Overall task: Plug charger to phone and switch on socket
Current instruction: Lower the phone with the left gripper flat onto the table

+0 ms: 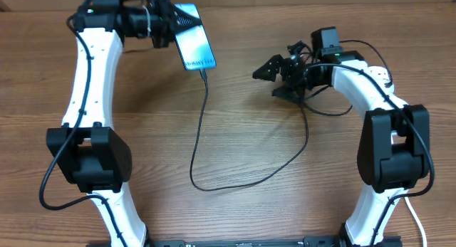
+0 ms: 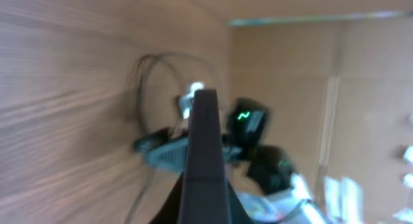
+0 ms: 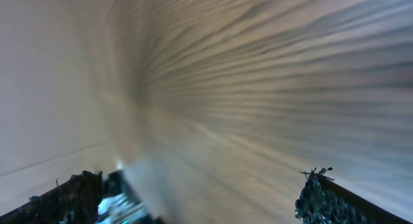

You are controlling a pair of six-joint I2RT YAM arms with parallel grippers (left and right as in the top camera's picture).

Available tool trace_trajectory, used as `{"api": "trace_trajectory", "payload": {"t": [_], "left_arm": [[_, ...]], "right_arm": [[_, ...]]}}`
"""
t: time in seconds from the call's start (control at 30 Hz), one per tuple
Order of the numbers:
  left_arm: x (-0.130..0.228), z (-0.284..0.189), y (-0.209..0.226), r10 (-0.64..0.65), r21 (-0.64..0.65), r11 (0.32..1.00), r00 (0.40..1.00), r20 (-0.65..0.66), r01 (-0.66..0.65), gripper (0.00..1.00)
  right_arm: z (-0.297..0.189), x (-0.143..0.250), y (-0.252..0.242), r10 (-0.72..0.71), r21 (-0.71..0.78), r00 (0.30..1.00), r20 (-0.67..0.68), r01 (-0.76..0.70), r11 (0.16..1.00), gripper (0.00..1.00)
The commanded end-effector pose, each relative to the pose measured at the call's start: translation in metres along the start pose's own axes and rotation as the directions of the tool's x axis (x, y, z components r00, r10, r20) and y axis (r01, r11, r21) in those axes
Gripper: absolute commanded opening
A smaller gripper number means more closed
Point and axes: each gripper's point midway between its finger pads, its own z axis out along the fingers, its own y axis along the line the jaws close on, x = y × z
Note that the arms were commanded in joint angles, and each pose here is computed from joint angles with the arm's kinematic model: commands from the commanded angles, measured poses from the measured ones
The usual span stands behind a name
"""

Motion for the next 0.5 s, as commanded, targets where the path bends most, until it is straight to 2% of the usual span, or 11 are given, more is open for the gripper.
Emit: {"api": "trace_trajectory", "payload": {"t": [0.0, 0.1, 0.27, 0.47], "left_arm": [[0.016, 0.018, 0.008, 0.173, -0.132, 0.976, 0.985, -0.025, -0.174, 0.04], [0.03, 0.035, 0.022, 0.151, -0.199, 0.967, 0.986, -0.063, -0.161, 0.04], [0.05, 0.066, 0.036, 0.11, -0.223, 0.966, 0.988, -0.107, -0.131, 0.04], [0.069, 0.1, 0.067, 0.067, -0.247, 0.964, 0.988, -0.137, -0.1, 0.05]], "right_arm": [[-0.035, -0.022, -0.011, -0.108, 0.11, 0.987, 0.115, 0.095, 0.989, 1.0], [-0.06, -0.028, -0.01, -0.115, 0.153, 0.977, 0.178, 0.088, 0.984, 1.0], [-0.108, -0.033, 0.002, -0.156, 0.222, 0.945, 0.286, 0.093, 0.971, 1.0], [-0.142, -0.022, 0.025, -0.219, 0.269, 0.913, 0.343, 0.128, 0.955, 1.0]]}}
